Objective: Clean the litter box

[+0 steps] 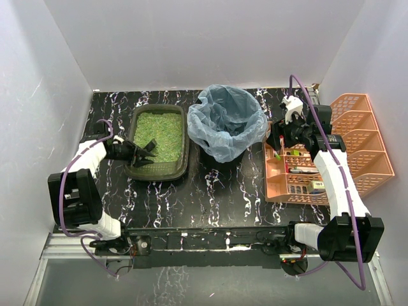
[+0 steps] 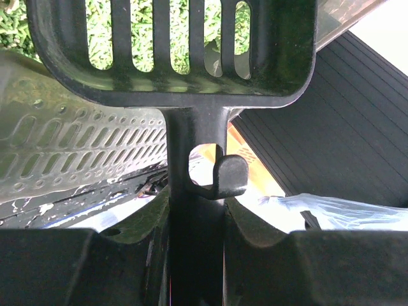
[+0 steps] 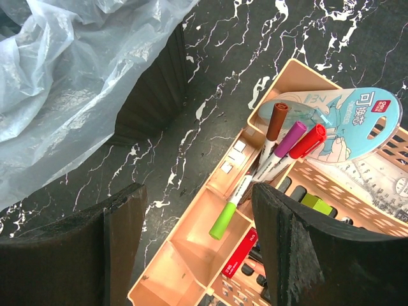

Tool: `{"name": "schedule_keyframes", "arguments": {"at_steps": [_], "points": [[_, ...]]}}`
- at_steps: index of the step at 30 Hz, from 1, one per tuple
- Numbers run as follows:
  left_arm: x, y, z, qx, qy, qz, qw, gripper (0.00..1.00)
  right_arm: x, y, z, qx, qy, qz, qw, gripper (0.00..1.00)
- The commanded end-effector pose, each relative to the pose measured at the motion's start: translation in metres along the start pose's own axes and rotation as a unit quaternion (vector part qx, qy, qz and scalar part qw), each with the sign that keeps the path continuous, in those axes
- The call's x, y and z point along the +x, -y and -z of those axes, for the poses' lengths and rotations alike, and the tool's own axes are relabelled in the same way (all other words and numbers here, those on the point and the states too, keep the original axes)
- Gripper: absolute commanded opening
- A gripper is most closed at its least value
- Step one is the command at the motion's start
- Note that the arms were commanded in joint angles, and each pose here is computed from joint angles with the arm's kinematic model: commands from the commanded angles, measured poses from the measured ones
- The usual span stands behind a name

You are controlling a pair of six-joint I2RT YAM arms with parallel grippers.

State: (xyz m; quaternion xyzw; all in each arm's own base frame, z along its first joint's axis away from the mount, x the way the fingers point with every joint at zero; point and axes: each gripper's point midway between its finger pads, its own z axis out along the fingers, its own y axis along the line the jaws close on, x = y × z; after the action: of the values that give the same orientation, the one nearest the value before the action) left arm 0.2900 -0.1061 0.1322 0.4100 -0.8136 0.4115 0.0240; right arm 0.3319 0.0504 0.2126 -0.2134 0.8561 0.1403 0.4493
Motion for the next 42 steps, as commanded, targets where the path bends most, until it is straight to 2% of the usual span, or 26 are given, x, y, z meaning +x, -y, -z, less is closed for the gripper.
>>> {"name": "schedule_keyframes", "arguments": {"at_steps": [1,8,17,28,42], "points": [[-0.005,0.001,0.006,-0.01,0.018,-0.008,1.0,0.0,-0.017,0.002,0.003,0.004,0.038,0.023,0.999,0.72],[-0.024,-0.001,0.007,-0.019,0.046,-0.018,0.999,0.0,-0.017,0.003,0.004,0.007,0.039,0.024,0.999,0.72],[-0.056,0.009,0.007,-0.047,0.077,-0.07,0.993,0.0,-0.017,0.003,0.003,0.005,0.039,0.024,0.999,0.72],[-0.08,0.009,-0.003,-0.081,0.078,-0.115,0.987,0.0,-0.021,0.003,0.002,0.002,0.039,0.022,0.999,0.72],[-0.1,0.0,-0.03,-0.131,0.075,-0.208,0.966,0.0,-0.017,0.004,0.003,0.006,0.037,0.024,0.999,0.72]]}}
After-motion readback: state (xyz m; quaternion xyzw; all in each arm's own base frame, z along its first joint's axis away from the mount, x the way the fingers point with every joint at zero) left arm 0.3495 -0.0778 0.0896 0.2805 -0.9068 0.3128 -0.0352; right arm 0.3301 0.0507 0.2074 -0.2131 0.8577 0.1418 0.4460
